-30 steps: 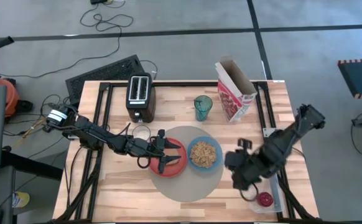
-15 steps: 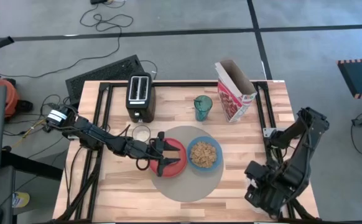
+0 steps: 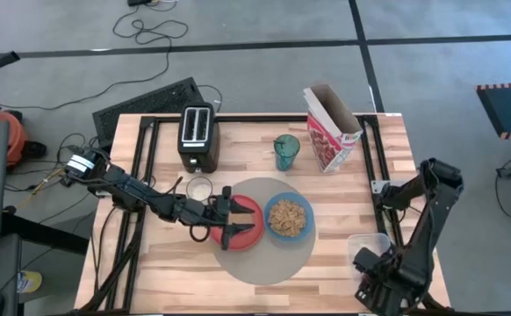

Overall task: Arrange a breakfast setting
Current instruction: Put the apple on the top center of the placemat

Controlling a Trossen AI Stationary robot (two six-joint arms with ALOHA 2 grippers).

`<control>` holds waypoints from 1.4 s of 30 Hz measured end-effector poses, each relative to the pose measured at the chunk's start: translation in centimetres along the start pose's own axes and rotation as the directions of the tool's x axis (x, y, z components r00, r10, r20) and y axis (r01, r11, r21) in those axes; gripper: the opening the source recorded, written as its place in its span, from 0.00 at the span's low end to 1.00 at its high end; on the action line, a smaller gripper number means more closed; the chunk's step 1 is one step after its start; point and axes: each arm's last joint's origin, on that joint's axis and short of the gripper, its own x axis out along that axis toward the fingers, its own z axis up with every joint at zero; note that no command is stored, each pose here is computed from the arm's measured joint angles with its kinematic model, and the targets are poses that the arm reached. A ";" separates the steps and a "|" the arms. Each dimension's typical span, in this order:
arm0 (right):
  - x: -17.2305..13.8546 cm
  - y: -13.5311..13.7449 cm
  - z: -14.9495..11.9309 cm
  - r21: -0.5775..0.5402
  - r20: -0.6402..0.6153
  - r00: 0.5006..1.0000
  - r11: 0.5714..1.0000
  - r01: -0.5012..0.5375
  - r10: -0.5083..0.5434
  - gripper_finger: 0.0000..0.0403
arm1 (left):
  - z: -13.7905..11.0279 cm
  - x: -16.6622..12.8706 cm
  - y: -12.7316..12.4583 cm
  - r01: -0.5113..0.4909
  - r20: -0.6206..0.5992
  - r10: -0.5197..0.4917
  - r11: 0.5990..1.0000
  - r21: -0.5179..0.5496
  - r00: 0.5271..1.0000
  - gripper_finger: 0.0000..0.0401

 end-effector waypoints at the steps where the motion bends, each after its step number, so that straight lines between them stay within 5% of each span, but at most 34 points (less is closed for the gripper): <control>1: 0.3 -0.2 -0.2 0.013 -0.006 1.000 1.000 -0.006 0.006 0.80 | 0.0 0.0 0.0 -0.006 0.003 0.006 1.000 -0.001 1.000 0.48; 20: 5.8 -1.1 -0.6 0.070 -0.099 0.995 0.997 -0.027 0.034 0.80 | 0.2 0.0 -0.1 -0.007 0.026 0.008 1.000 -0.013 1.000 0.48; 42: 7.9 -1.7 -0.1 0.078 -0.133 0.991 0.997 0.026 -0.015 0.80 | 0.2 0.0 -0.1 -0.011 0.027 0.012 1.000 -0.006 1.000 0.48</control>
